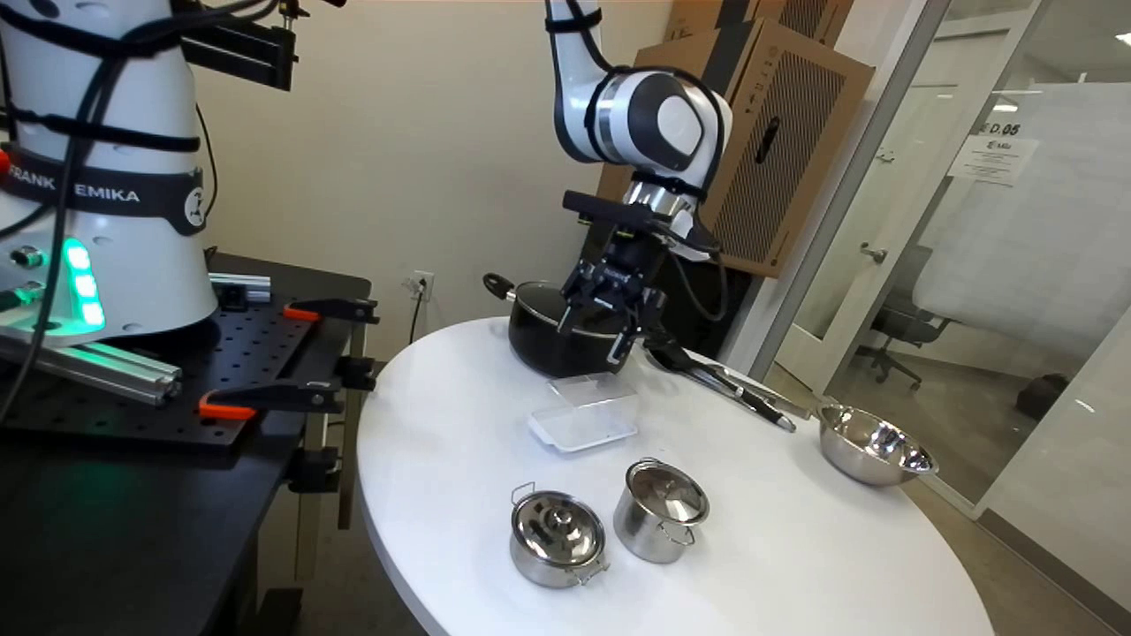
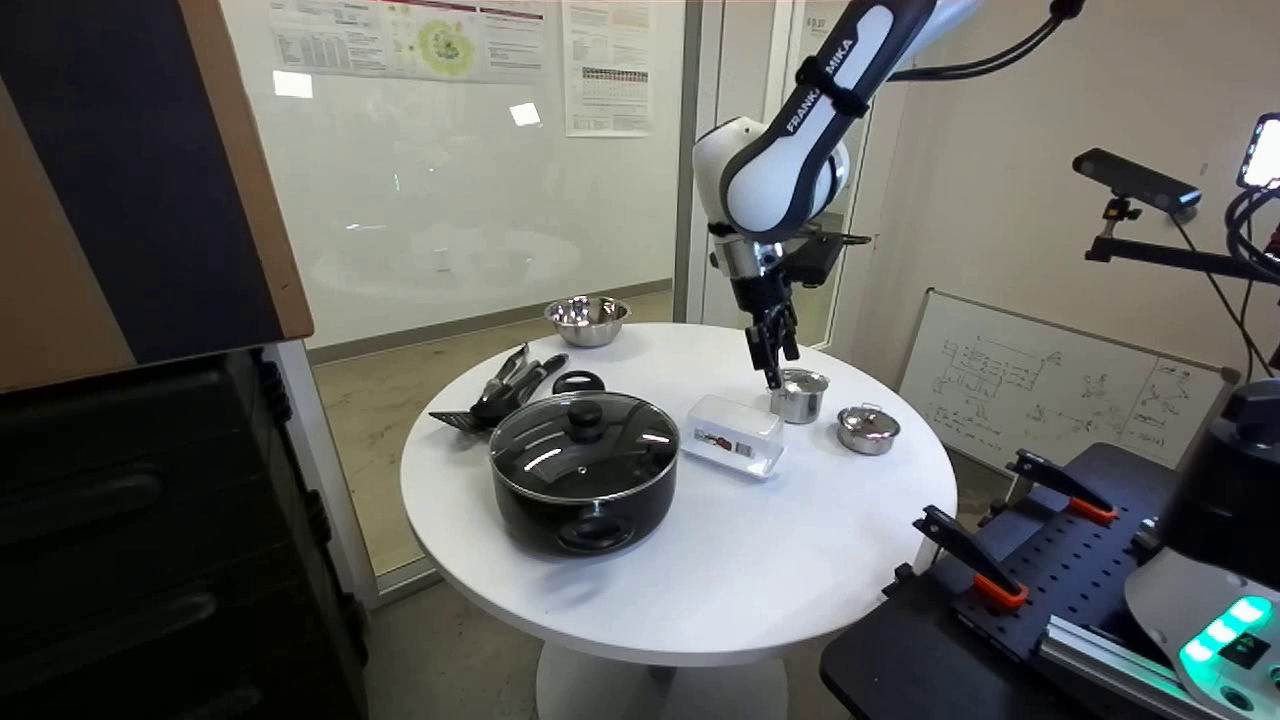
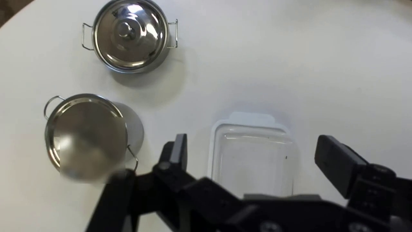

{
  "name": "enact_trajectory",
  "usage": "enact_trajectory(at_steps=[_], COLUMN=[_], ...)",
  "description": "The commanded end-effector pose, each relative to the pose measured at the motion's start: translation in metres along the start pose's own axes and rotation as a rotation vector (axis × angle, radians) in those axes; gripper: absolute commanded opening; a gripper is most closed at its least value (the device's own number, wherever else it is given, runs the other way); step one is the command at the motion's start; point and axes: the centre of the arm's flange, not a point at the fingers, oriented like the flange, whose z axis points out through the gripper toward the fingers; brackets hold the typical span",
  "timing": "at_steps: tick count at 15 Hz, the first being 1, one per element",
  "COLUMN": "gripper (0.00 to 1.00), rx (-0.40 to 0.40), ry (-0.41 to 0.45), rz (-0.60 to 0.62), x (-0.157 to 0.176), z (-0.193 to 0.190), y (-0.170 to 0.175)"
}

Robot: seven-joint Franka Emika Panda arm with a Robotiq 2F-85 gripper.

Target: Shake the transparent object.

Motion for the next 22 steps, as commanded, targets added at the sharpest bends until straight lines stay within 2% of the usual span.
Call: enact_trajectory(at_steps=[1, 3, 4, 11, 16, 22], gripper=[1.00, 1.00, 1.00, 1.00, 1.00, 1.00], rx=[-0.044, -0.031, -0.016, -0.020, -0.023, -0.023], ry=[0.024, 0.048, 0.026, 0.041, 0.047, 0.096], rz=[0.081, 0.127, 0.081, 0.061, 0.018, 0.006], x=[0.035, 0.047, 0.027, 0.029, 0.042, 0.054], z=[0.018, 0.014, 0.015, 0.018, 0.036, 0.042], y=[-0.007, -0.012, -0.012, -0.014, -0.020, -0.021])
